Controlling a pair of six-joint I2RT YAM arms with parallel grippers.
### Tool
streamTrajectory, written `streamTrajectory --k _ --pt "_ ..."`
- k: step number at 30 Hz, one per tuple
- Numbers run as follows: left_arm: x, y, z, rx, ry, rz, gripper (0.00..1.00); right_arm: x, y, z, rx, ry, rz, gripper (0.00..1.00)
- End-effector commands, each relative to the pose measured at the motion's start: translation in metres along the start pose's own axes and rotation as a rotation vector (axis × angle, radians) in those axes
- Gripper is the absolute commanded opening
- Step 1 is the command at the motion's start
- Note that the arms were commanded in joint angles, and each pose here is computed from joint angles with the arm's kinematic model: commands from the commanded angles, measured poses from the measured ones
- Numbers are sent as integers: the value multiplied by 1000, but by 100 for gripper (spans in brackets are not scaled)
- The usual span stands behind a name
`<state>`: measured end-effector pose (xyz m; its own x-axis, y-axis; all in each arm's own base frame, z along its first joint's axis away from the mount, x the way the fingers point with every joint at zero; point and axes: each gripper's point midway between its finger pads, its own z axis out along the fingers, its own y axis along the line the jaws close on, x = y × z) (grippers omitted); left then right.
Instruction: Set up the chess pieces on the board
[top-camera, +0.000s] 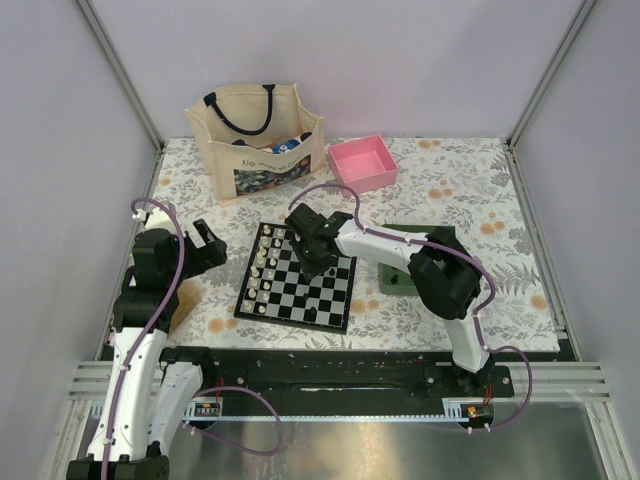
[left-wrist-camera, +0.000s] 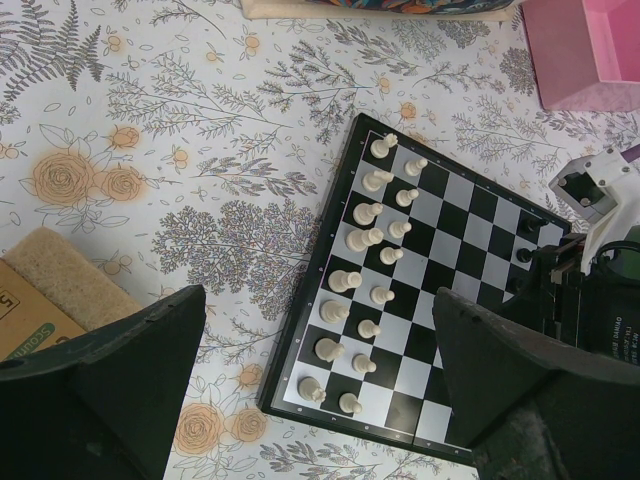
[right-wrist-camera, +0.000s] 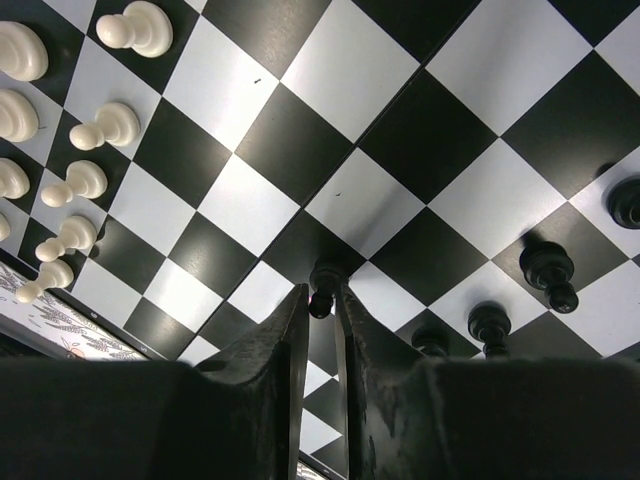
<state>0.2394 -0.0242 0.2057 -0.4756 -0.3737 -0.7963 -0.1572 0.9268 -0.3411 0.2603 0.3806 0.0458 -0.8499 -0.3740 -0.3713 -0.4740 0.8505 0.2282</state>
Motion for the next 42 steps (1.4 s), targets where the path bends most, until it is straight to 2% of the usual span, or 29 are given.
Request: streamTrajectory --k 1,9,15,19,28,42 --pt "-9 -7 -1 36 -41 -6 99 -11 7 -10 4 -40 -18 24" --pt "-9 -6 -1 35 -41 -7 99 -11 5 -20 4 -52 -21 17" --pt "-9 -6 0 32 -38 -8 99 -6 5 -46 -26 -119 2 17" --pt "-9 -6 0 33 -40 -8 99 6 -1 -53 -19 -109 15 17" --pt "-9 -6 0 34 -38 -10 99 31 -8 -44 -22 -56 26 17" --pt "-9 -6 1 33 -36 -10 99 36 -12 -33 1 -27 9 18"
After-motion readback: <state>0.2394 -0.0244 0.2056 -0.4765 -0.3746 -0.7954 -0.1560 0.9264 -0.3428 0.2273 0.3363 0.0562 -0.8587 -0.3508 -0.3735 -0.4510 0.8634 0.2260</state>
